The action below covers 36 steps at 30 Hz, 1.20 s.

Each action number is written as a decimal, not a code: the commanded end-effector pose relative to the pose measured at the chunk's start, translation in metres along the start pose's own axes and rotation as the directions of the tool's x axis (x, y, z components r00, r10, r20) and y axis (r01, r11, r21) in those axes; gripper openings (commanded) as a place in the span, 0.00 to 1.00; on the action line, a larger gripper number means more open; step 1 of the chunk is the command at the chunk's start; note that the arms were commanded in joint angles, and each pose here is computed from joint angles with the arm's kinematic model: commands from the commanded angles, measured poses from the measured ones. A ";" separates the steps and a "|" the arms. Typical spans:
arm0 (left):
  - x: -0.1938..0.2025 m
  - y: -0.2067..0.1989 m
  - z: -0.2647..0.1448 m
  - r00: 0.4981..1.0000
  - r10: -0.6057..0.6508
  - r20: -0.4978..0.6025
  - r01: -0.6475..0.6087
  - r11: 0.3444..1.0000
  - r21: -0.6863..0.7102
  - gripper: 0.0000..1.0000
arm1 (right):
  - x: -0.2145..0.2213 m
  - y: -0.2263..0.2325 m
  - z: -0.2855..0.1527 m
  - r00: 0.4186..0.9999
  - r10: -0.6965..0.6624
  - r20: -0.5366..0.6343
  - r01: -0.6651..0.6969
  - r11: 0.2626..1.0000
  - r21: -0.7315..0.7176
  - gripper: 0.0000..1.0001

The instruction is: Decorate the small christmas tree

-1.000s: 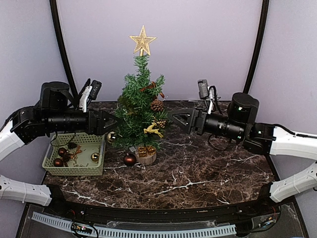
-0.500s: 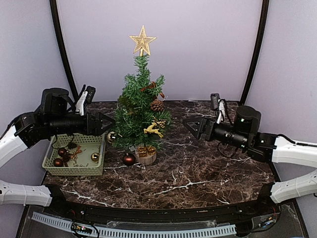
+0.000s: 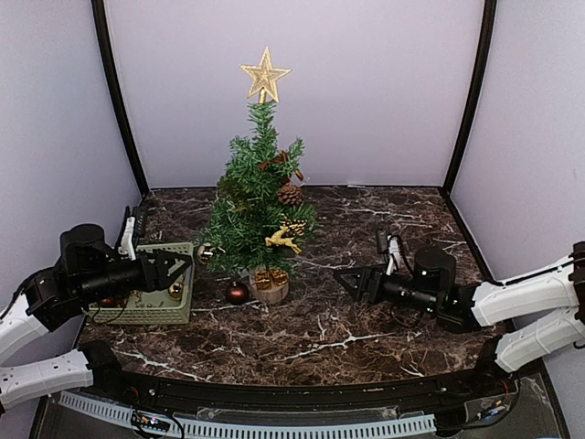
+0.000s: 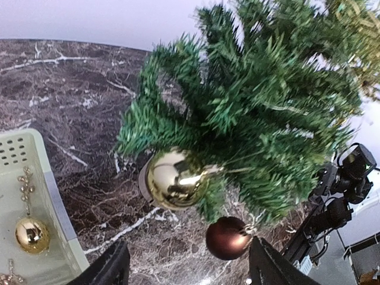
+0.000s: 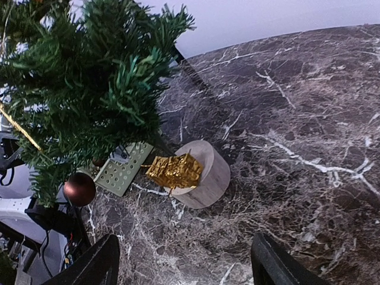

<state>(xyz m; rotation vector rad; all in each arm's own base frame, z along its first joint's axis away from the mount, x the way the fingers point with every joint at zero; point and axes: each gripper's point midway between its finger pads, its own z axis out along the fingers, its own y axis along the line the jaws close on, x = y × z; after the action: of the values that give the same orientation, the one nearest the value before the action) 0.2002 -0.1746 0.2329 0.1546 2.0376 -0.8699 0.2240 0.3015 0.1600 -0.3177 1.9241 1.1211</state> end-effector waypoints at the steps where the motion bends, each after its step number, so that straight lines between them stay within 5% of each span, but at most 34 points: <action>1: 0.025 0.004 0.015 0.997 -0.076 -0.034 0.078 0.995 0.062 0.69 | -0.013 0.031 0.012 0.996 0.015 0.092 -0.004 0.993 -0.116 0.74; 16: 0.078 0.015 0.051 0.988 -0.143 -0.052 0.151 0.970 0.192 0.51 | 0.030 0.069 0.087 0.953 0.300 -0.046 -0.297 0.890 -0.346 0.48; 27: 0.073 0.011 0.068 0.994 -0.105 0.020 0.099 0.975 0.198 0.59 | 0.042 0.075 0.113 0.946 0.310 -0.093 -0.323 0.883 -0.340 0.45; 36: 0.085 0.028 0.081 0.988 -0.156 -0.005 0.155 0.980 0.123 0.53 | 0.045 0.047 0.102 0.942 0.334 -0.028 -0.331 0.917 -0.220 0.39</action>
<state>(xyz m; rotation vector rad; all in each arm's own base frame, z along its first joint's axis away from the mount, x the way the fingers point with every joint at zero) 0.2120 -0.2250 0.1209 0.1103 2.0387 -1.0949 0.2233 0.4366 0.1320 -0.1797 1.8911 1.6359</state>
